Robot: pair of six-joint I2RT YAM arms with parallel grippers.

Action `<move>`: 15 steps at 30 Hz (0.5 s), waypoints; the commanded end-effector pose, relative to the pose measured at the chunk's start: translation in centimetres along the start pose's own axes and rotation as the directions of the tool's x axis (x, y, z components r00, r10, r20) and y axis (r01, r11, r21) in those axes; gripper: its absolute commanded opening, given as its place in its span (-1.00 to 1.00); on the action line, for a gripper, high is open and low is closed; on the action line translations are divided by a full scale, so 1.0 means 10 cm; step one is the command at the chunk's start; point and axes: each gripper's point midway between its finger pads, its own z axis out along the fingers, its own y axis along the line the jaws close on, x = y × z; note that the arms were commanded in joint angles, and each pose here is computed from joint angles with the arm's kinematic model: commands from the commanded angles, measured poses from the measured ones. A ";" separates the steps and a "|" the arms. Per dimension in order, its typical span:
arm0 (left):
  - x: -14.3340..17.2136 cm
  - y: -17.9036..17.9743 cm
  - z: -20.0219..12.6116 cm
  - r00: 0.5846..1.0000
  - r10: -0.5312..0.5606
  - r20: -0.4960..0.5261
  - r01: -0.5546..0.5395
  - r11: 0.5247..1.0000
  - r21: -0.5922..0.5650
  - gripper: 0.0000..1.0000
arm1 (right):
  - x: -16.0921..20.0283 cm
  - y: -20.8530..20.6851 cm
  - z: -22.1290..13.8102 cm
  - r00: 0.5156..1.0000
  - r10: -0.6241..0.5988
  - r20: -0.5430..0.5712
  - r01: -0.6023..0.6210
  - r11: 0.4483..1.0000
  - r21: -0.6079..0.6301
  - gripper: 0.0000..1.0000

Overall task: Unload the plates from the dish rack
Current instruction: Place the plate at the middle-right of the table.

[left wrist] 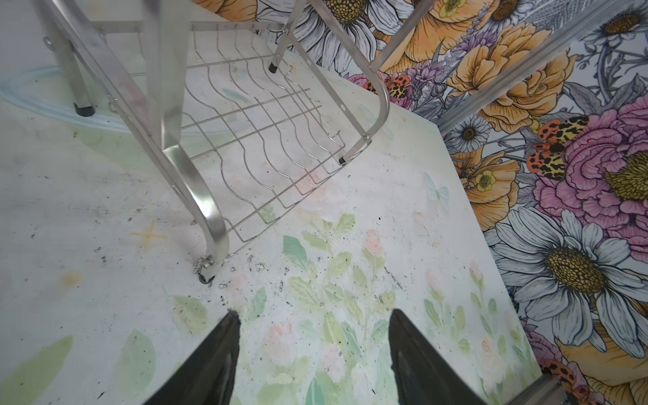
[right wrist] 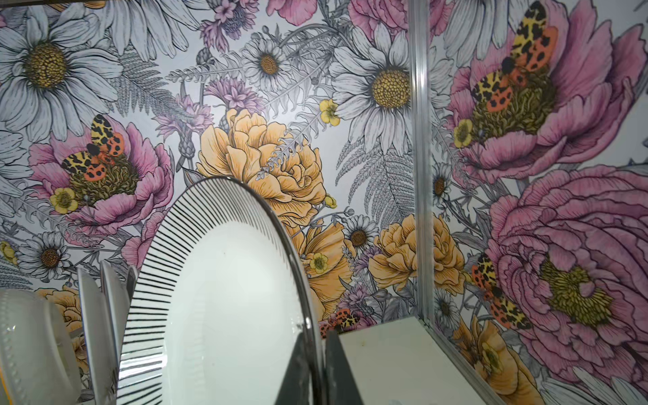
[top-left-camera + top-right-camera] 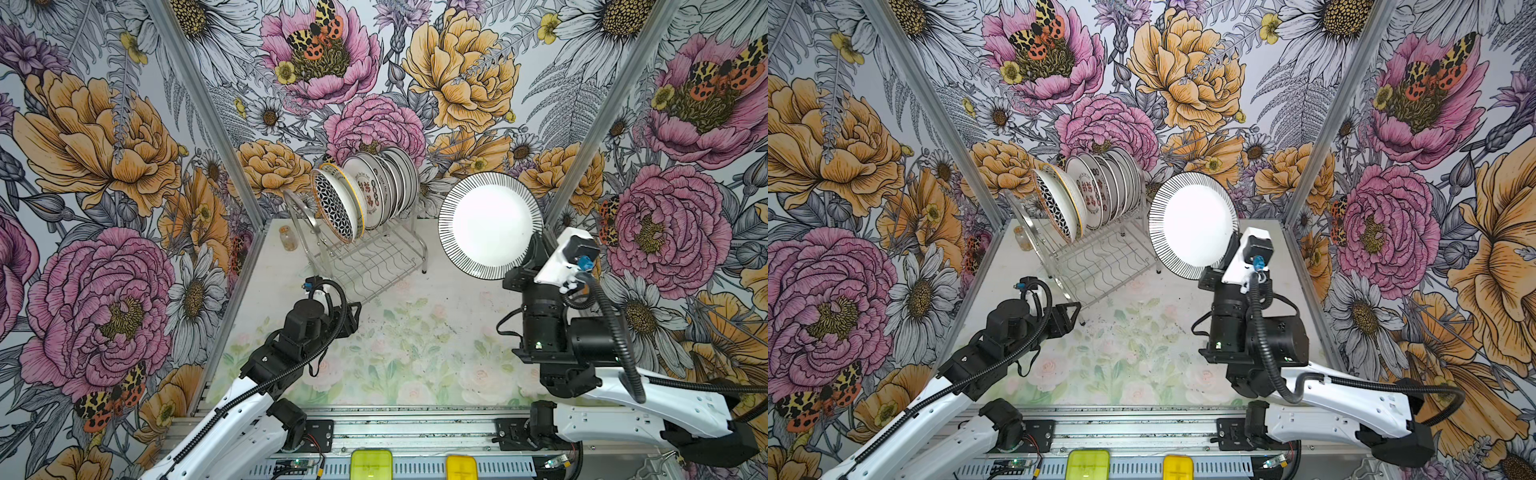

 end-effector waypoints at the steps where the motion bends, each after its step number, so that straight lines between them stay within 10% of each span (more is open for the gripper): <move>1: -0.08 -0.15 -0.02 0.999 0.018 0.030 -0.018 1.000 0.008 0.36 | 0.16 -0.10 -0.05 0.998 0.040 -0.041 -0.039 0.999 0.020 -1.00; 15: 0.02 -0.70 0.36 0.996 0.086 -0.026 -0.082 0.989 0.122 0.35 | 0.47 -0.29 -0.13 0.983 -0.065 -0.170 0.086 0.989 0.120 -1.00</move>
